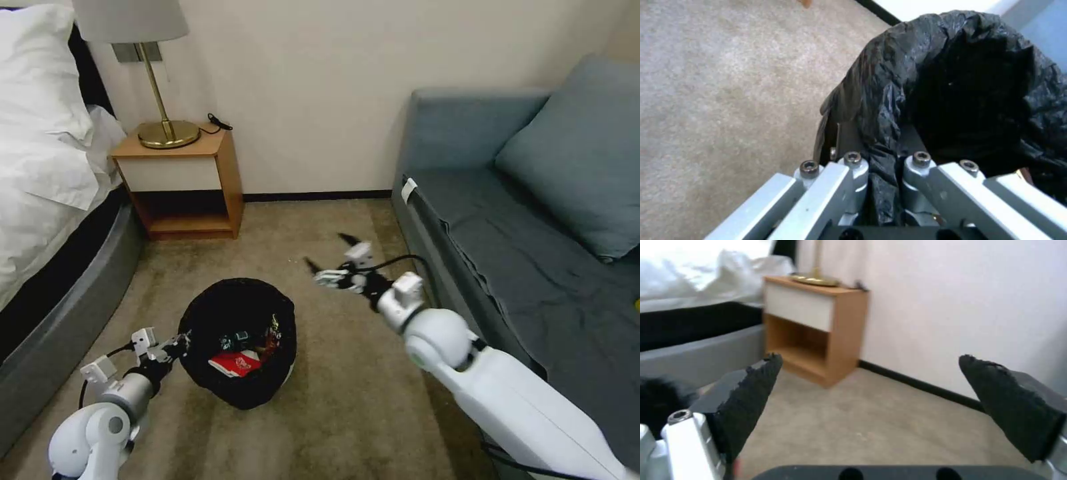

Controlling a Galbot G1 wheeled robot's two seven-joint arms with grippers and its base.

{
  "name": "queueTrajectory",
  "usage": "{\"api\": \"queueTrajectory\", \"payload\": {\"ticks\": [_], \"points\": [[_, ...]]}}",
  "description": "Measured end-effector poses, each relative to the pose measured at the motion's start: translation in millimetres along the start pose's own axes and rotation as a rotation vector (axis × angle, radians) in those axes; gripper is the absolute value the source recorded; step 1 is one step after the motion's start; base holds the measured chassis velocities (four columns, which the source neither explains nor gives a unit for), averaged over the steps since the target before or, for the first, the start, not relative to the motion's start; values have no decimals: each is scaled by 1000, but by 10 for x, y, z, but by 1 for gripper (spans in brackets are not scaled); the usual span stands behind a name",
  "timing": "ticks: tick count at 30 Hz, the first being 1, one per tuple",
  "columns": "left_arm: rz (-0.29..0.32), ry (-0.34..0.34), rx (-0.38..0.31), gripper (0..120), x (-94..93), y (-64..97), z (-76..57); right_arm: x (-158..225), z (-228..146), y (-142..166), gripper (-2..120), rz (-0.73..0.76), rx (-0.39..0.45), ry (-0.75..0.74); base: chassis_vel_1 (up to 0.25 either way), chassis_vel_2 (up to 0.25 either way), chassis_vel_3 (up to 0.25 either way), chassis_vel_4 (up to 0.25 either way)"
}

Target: Pick up the trash bin, then pick up the garbage on the floor and place it into the trash bin.

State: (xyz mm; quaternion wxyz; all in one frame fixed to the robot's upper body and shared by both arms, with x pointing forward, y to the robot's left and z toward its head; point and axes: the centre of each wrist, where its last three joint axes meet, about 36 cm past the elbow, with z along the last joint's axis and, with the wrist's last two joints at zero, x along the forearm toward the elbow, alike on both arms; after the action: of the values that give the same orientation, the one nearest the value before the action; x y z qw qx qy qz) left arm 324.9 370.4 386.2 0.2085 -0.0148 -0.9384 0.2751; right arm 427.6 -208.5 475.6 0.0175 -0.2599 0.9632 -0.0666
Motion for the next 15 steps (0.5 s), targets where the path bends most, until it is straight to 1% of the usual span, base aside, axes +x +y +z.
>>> {"api": "queueTrajectory", "payload": {"ticks": [4, 8, 9, 10, 13, 15], "points": [[-21, -1, 2, 4, 31, 7, 40, 311, -120, -103, 100, 86, -3, -16, 0, 0, 0, 0], [-49, 6, 13, 4, 15, 31, 50, 573, -159, -156, 100, 133, 21, -10, 0, 0, 0, 0], [-59, 10, 16, 4, 2, 42, 49, 658, -163, -157, 100, 147, 29, -3, 0, 0, 0, 0], [-59, 10, 16, 4, 2, 42, 49, 658, -163, -157, 100, 147, 29, -3, 0, 0, 0, 0], [-81, 17, 37, 4, -54, 64, 50, 905, -163, -87, 100, 172, 35, 17, 0, 0, 0, 0], [-84, 18, 42, 4, -66, 64, 52, 959, -155, -59, 100, 179, 33, 23, 0, 0, 0, 0]]}}
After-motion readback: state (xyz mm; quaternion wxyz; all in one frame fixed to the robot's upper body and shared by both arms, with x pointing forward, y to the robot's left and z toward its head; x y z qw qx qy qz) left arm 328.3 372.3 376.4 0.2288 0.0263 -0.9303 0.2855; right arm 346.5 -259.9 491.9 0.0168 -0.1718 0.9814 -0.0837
